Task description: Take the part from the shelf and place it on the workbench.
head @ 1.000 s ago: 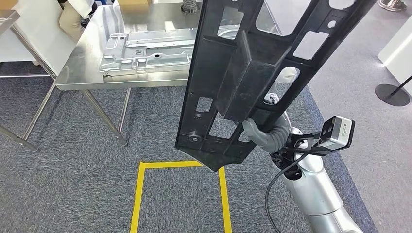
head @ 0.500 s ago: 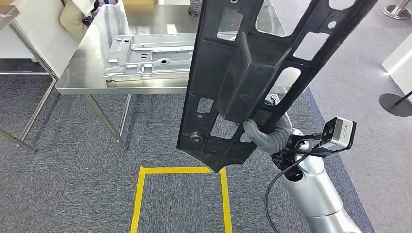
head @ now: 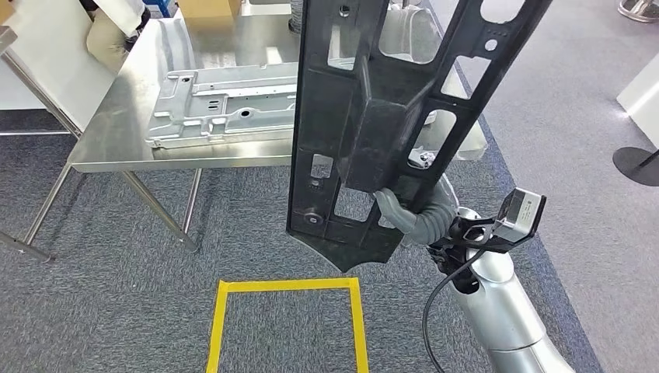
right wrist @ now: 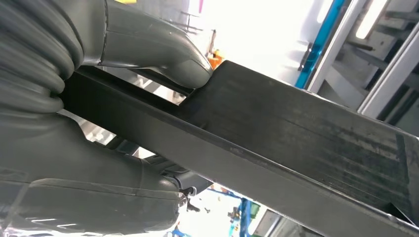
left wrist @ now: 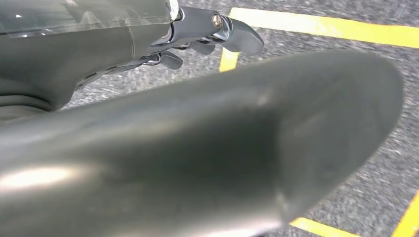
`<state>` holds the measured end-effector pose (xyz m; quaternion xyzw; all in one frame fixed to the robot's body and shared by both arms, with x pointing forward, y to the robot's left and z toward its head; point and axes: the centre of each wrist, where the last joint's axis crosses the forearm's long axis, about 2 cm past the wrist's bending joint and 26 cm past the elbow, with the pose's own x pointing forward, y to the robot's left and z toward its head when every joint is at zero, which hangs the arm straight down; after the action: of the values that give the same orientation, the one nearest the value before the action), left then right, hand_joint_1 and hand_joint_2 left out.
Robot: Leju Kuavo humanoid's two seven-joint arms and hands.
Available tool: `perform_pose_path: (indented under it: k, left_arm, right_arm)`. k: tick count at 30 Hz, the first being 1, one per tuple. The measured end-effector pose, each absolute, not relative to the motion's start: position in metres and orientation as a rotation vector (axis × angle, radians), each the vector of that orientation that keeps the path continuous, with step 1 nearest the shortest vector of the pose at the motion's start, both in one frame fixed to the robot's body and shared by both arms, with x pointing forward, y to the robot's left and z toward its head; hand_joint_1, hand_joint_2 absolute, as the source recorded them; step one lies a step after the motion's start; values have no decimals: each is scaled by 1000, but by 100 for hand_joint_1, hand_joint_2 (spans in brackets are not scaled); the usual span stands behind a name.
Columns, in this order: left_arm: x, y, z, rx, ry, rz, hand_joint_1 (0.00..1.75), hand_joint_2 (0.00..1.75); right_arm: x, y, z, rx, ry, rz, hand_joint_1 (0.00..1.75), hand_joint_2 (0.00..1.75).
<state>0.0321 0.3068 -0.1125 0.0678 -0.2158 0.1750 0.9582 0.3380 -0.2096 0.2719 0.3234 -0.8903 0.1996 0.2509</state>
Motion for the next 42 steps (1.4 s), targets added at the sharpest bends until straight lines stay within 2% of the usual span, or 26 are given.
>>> perform_pose_path:
  k: [13,42]
  left_arm:
    - [33,306,-112,140,-432,366,0,0]
    - [35,303,-112,140,-431,396,0,0]
  right_arm:
    - [312,-209,294,908,-2543,590,175,175]
    - [307,-208,300,876,-2543,628,175,175]
